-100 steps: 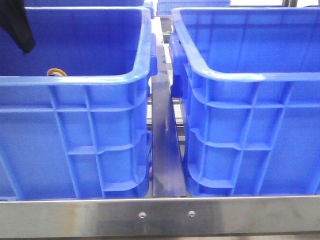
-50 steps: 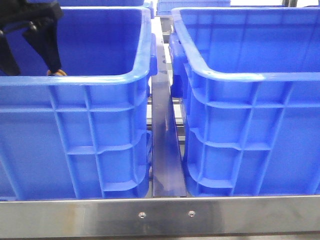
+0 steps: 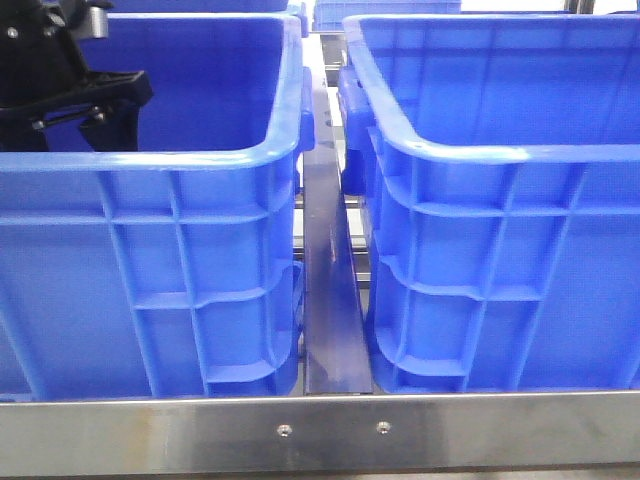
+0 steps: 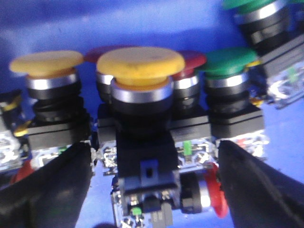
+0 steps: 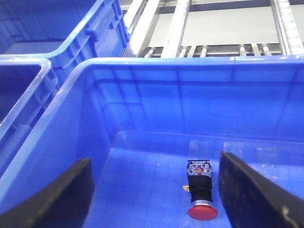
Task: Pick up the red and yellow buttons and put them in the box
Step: 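Reach the left gripper into the button bin and grasp a yellow-capped button, then lift the yellow button and pass it to the right gripper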
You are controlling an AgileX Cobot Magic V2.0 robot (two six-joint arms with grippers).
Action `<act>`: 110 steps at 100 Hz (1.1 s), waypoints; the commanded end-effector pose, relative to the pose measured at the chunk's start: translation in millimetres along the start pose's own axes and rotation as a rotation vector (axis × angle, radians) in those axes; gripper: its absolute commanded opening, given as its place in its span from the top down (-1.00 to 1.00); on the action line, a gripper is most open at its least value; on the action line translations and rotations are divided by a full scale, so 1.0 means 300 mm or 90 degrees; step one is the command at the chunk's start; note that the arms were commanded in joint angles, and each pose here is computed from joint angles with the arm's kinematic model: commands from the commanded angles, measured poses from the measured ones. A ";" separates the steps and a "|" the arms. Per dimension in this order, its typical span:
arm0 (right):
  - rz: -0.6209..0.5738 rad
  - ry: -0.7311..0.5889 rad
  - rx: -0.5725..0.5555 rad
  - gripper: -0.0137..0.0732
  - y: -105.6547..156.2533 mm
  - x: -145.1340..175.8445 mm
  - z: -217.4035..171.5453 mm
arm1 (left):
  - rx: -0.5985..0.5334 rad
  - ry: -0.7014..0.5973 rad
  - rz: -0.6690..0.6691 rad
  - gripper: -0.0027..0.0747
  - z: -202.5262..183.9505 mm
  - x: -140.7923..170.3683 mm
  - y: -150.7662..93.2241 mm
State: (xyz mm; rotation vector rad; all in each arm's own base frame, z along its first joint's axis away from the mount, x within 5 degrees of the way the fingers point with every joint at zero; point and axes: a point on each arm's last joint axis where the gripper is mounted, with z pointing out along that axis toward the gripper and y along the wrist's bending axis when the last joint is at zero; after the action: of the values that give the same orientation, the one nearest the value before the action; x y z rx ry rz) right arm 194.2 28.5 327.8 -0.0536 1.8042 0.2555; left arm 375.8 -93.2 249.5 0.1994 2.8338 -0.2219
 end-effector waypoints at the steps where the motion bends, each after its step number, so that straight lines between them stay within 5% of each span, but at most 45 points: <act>1: -0.006 -0.036 0.013 -0.60 -0.003 -0.042 -0.017 | 0.011 -0.070 -0.007 -0.35 -0.089 -0.029 -0.011; 30: -0.006 -0.036 0.013 -0.60 -0.003 -0.042 -0.017 | 0.011 -0.083 -0.007 0.49 -0.089 -0.035 -0.011; 40: -0.006 -0.036 0.013 -0.60 -0.003 -0.042 -0.017 | 0.011 -0.084 -0.007 0.65 -0.089 -0.035 -0.011; 77: -0.006 -0.035 0.013 -0.60 -0.003 -0.041 -0.016 | 0.018 -0.154 0.012 0.66 -0.243 -0.014 -0.030; 110: -0.006 -0.035 0.013 -0.60 -0.003 -0.041 -0.016 | 0.065 -0.262 0.108 0.66 -0.488 0.084 -0.173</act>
State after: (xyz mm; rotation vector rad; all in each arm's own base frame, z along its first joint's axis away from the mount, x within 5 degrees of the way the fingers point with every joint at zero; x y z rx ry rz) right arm 194.1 28.6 327.7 -0.0551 1.8051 0.2571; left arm 323.2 -107.3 348.9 0.3347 2.5353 -0.2681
